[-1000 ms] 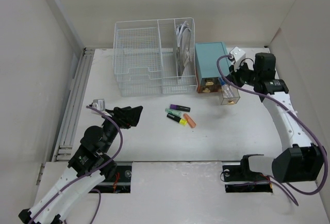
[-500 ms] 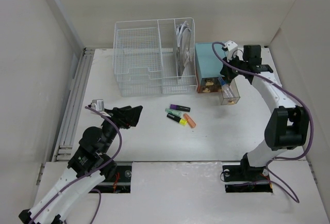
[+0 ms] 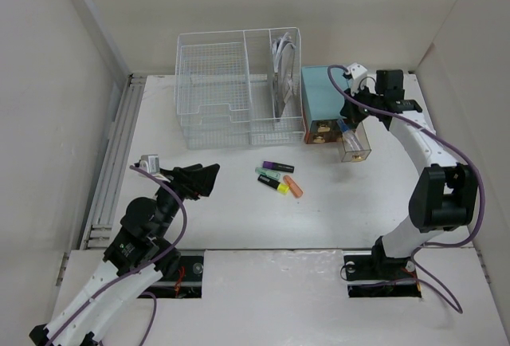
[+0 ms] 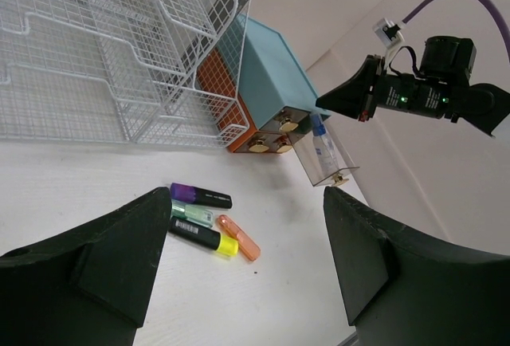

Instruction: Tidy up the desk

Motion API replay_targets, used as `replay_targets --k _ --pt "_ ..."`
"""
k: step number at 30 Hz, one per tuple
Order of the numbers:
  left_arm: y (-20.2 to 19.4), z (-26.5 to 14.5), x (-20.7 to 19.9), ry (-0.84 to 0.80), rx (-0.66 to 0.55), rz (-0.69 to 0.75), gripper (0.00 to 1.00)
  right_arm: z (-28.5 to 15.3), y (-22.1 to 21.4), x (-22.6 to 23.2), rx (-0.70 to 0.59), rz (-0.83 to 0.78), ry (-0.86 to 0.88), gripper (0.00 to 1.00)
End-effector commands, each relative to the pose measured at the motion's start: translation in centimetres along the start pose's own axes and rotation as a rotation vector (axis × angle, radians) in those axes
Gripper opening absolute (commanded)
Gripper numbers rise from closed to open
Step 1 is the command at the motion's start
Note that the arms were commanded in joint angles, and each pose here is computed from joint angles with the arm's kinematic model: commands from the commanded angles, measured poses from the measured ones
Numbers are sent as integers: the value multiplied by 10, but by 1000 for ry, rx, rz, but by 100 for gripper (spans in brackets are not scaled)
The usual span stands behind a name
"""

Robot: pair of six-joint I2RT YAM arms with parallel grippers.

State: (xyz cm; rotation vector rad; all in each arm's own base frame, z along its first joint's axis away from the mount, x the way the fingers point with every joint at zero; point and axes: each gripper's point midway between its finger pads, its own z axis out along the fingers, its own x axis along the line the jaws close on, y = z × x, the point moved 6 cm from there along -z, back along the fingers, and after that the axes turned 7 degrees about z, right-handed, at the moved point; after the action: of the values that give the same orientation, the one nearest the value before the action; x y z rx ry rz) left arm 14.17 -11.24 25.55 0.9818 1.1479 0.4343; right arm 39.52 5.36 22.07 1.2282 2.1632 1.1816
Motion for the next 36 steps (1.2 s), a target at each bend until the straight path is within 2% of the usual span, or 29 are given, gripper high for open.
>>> replay_targets --k 1,9,36 --pt "2 -1 -3 -26 -14 9 74 -3 4 5 -9 -17 34 0" --pt "4 -2 -4 -30 -21 6 74 -4 -7 14 32 -27 75 0" --pt "5 -2 -4 -35 -29 13 74 -21 -16 26 50 -54 66 0"
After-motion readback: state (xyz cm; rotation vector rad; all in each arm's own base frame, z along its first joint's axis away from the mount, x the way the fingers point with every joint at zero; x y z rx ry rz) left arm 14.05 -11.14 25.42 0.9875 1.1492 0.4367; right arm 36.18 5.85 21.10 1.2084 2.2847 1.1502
